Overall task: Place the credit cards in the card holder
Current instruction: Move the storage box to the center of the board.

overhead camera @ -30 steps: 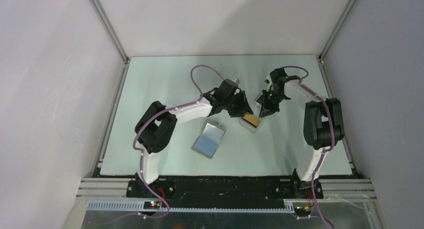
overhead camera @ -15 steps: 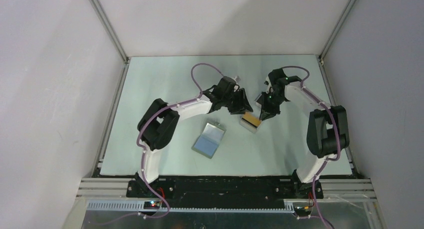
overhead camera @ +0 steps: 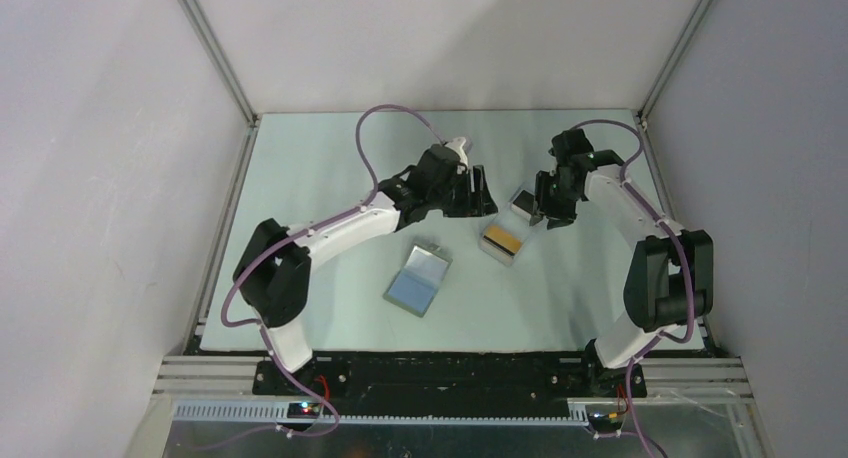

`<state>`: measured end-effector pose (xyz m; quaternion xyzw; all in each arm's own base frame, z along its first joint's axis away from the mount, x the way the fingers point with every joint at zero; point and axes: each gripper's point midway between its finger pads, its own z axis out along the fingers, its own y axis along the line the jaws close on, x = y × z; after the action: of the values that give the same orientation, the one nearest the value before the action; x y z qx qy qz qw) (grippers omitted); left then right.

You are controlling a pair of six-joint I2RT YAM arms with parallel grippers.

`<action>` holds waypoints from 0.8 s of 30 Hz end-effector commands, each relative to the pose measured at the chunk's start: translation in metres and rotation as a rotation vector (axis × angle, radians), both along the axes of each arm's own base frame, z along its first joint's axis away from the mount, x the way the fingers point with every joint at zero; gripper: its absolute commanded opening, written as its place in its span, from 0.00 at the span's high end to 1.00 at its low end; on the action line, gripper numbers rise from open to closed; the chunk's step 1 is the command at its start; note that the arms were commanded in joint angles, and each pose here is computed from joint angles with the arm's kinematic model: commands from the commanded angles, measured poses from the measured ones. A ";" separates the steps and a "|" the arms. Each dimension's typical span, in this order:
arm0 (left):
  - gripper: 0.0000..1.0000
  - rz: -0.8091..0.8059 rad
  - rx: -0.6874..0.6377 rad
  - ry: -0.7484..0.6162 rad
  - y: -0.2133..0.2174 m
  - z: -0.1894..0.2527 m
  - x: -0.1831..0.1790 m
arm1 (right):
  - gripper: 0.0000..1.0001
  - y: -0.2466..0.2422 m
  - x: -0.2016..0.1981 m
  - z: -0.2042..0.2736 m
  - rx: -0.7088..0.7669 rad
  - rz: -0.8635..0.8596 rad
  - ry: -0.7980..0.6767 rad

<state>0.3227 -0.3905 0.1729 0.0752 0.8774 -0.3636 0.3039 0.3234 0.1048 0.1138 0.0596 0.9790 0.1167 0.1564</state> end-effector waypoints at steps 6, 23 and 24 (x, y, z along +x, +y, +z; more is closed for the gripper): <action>0.34 -0.022 0.131 -0.021 0.022 -0.019 -0.022 | 0.47 -0.019 0.012 -0.013 -0.111 -0.072 -0.003; 0.34 -0.055 0.190 -0.013 0.019 -0.042 -0.044 | 0.89 -0.009 0.029 -0.058 0.031 -0.222 0.167; 0.33 -0.061 0.188 -0.010 0.015 -0.043 -0.044 | 0.96 -0.010 0.027 -0.056 0.028 -0.241 0.171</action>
<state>0.2762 -0.3683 0.1093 0.1197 0.9173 -0.2793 0.2573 0.3440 0.0983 0.0511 0.1604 0.9778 0.1101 0.0772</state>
